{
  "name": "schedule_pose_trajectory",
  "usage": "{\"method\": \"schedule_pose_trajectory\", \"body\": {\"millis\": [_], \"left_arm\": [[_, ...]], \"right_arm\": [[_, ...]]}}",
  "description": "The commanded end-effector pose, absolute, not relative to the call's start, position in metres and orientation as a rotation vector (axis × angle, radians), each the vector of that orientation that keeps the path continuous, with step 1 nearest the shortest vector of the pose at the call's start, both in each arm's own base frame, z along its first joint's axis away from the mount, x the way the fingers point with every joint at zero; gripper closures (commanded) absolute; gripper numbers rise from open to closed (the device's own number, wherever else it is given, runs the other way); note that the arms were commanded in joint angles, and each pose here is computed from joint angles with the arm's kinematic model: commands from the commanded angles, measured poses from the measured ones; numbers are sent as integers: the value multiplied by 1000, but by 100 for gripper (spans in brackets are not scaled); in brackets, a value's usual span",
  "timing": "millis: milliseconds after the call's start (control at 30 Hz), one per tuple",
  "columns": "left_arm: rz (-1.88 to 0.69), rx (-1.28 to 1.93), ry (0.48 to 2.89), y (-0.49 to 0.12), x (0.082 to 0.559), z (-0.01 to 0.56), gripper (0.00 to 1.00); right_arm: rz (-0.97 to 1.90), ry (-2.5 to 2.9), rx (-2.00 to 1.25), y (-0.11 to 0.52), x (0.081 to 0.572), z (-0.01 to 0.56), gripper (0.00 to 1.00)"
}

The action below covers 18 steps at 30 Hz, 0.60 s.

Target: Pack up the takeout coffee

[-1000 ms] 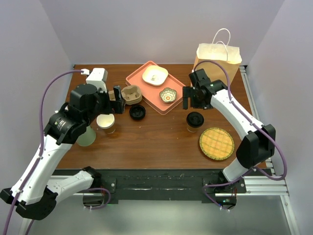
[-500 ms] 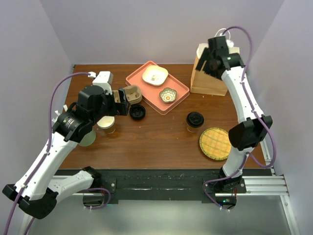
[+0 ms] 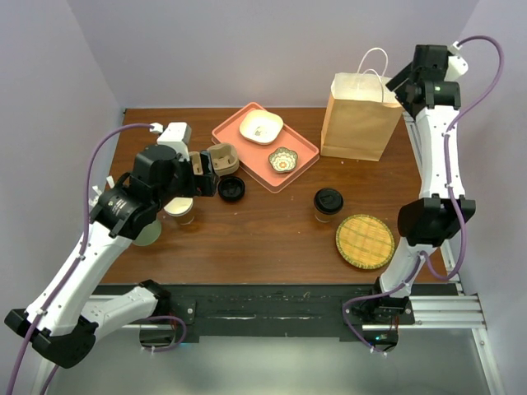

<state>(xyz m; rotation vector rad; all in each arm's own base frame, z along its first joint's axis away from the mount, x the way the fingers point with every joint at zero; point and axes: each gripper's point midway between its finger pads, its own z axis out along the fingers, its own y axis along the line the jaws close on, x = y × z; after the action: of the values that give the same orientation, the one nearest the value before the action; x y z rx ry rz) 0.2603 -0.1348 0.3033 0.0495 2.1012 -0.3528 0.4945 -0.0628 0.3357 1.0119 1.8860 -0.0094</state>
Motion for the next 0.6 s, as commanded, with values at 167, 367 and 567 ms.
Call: {"method": "schedule_pose_trajectory", "body": {"millis": [167,367,567], "left_arm": [[-344,57,2070,-130,259,311,0],[-344,62,2078,-131,258,309,1],[-322,58,2080,-127,258,308,2]], "right_arm": [[52,1796,1130,-80,518,327,22],[55,1823,1171,-78,527,304,23],[63,1842,1183,-76,530,295,40]]}}
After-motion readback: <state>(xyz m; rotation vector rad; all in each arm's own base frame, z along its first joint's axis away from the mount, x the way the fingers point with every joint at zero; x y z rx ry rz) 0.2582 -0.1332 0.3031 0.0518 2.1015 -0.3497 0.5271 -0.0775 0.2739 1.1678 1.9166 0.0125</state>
